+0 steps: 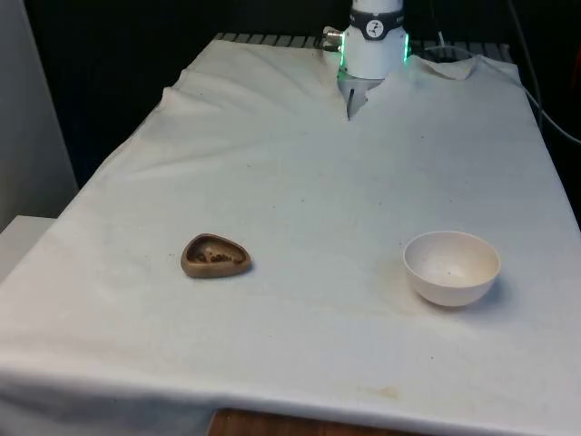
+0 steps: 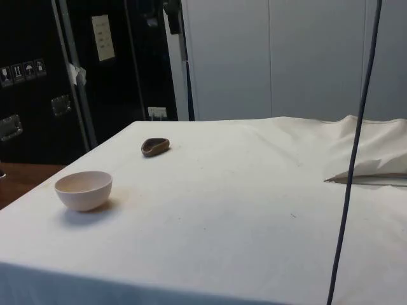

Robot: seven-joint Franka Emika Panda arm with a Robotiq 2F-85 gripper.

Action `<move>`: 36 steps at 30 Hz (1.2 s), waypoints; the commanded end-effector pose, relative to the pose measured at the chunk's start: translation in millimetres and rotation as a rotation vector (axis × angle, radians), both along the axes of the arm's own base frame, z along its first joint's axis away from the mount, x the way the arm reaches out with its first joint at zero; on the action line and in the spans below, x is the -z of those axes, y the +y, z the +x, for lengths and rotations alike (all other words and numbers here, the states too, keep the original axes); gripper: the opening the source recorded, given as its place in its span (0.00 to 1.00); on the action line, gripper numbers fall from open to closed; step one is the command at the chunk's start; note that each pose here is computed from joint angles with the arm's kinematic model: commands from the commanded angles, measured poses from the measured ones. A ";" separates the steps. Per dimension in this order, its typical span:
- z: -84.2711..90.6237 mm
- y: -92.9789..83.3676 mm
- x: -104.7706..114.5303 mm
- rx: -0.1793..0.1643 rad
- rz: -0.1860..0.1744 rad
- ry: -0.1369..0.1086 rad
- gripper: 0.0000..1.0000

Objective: Pour the coffee beans from the cup into the bowl.

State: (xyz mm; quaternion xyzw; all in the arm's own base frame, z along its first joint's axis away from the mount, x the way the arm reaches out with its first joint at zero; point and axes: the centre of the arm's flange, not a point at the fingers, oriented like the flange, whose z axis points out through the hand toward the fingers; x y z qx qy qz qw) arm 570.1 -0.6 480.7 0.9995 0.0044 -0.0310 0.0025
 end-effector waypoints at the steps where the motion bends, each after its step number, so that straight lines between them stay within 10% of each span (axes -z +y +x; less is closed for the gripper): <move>1: 1.3 0.0 0.1 0.000 0.000 -0.003 1.00; 21: 37.9 -19.6 36.9 0.004 -0.007 -0.044 1.00; 36: 48.2 -70.4 74.3 -0.006 -0.032 -0.103 1.00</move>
